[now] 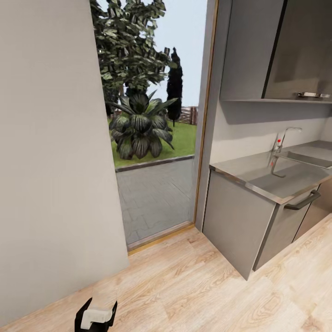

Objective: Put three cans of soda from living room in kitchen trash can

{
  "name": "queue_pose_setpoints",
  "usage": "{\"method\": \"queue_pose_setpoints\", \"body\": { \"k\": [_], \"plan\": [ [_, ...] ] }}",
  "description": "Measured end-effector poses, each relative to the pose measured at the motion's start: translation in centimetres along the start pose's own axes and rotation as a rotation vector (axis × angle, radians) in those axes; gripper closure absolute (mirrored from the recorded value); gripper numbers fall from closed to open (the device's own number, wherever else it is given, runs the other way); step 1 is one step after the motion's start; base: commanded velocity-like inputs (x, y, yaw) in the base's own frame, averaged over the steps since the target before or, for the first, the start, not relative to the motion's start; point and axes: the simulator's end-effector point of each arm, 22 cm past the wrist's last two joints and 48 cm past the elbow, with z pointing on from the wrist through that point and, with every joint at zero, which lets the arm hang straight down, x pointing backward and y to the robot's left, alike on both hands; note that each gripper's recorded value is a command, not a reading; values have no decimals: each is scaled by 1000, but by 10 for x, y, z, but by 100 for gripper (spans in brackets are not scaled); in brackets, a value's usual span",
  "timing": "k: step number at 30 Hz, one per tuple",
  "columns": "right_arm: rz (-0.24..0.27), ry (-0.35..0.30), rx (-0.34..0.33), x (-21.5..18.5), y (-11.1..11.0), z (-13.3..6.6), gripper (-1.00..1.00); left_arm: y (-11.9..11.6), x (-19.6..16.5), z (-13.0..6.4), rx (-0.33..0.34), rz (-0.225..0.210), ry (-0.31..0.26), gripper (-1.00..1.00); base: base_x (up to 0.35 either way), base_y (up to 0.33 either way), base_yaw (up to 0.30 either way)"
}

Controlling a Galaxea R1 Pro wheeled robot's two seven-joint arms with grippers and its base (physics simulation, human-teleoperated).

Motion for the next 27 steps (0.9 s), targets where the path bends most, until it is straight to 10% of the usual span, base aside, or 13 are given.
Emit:
{"method": "queue_pose_setpoints", "body": {
  "k": [27],
  "plan": [
    [1,-9,11,-3,-5,-1,-100,-1,18,-4,-1,-8,37,-100,0,0,-111]
  ]
}}
